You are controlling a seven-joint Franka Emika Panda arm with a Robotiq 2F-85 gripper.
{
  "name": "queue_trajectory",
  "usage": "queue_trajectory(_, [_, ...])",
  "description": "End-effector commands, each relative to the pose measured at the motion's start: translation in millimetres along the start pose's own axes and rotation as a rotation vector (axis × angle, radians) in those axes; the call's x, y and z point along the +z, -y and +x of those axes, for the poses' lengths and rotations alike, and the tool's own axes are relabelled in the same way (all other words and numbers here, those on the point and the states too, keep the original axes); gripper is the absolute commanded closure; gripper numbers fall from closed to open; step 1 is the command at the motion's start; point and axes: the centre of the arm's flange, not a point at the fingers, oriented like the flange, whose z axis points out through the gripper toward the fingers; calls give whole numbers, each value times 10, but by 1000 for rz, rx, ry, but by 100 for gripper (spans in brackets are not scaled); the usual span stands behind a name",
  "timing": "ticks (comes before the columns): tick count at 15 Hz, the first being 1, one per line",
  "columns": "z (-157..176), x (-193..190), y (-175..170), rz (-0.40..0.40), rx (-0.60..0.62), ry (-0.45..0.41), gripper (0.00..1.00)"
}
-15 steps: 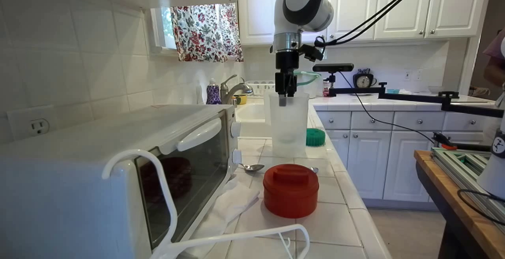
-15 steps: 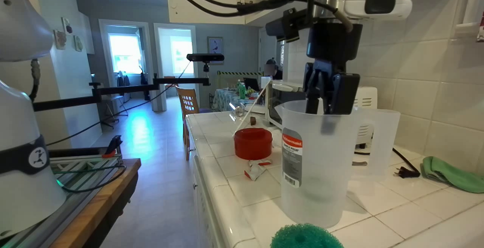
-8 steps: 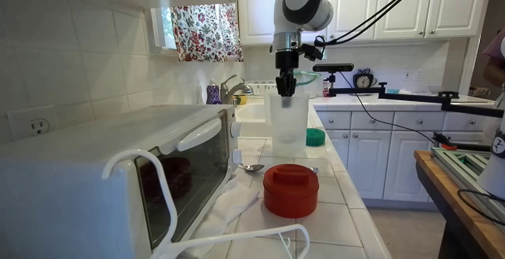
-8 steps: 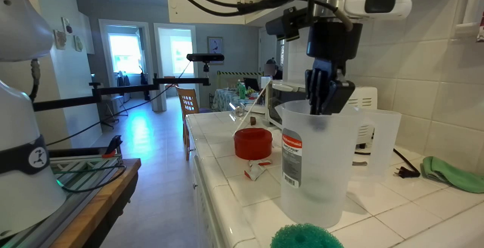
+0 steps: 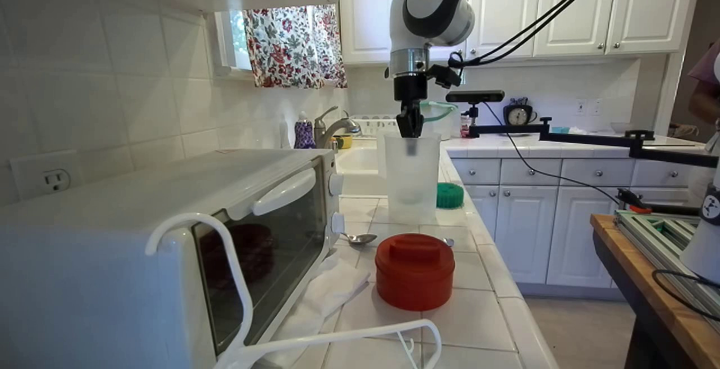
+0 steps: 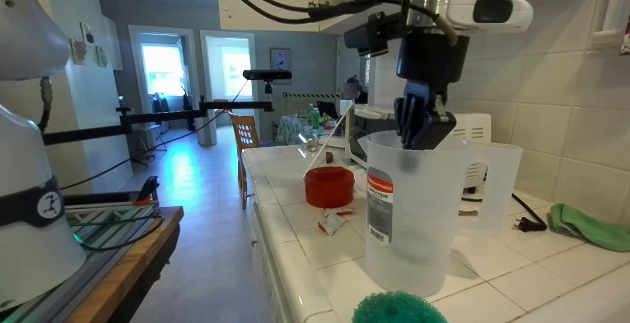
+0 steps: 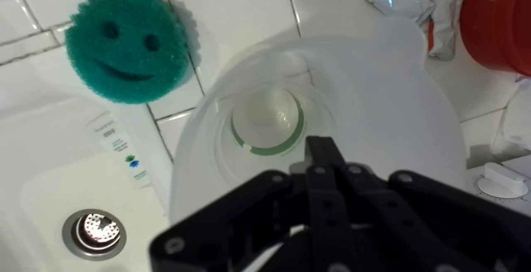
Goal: Open the jug, move it to the right and then put some of its contents onto the counter
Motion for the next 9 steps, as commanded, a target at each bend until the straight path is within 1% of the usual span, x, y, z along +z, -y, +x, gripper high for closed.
queue_trajectory(1, [8, 39, -18, -27, -7, 45, 100])
queue_trajectory(4, [6, 96, -42, -29, -8, 55, 100])
queue_trajectory(9, [26, 262, -110, -56, -11, 61, 100])
